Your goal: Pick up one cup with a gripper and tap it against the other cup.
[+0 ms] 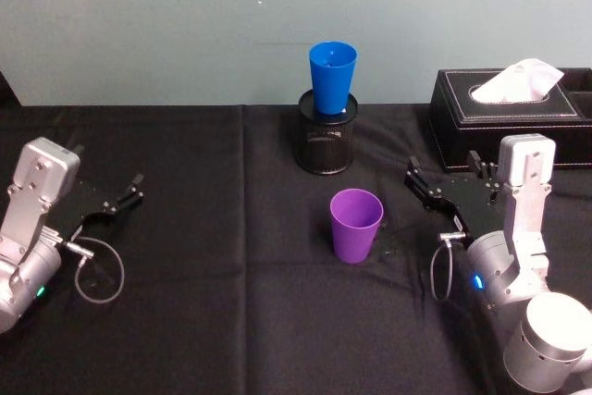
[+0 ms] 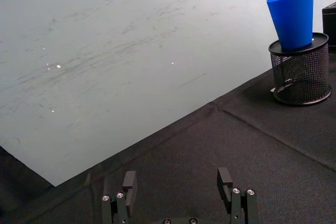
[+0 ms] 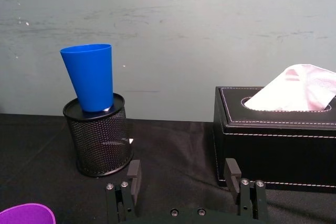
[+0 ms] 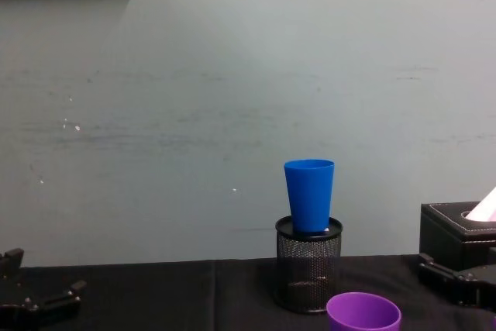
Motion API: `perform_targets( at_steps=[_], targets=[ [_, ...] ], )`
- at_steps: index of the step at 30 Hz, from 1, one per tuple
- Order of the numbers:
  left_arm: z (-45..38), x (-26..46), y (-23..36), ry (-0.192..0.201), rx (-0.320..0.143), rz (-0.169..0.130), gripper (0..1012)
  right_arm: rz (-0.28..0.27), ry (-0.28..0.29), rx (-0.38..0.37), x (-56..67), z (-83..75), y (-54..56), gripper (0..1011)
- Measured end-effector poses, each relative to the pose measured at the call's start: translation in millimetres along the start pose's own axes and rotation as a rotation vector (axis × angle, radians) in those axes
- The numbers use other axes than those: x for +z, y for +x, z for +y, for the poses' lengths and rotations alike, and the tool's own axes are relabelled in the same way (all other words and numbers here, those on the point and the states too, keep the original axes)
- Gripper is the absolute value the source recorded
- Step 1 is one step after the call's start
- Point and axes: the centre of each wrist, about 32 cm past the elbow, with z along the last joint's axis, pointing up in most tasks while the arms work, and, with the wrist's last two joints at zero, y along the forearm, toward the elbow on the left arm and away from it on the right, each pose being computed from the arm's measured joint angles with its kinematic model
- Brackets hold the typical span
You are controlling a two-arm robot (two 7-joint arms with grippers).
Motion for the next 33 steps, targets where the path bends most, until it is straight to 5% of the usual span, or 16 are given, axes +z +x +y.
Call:
perform_targets(
  at_steps=[33],
  targets=[
    [0.0,0.0,0.0,0.000,0.000,0.000,1000,-0.001,0.002,-0.001,0.4,0.0,0.3,1003]
  ],
)
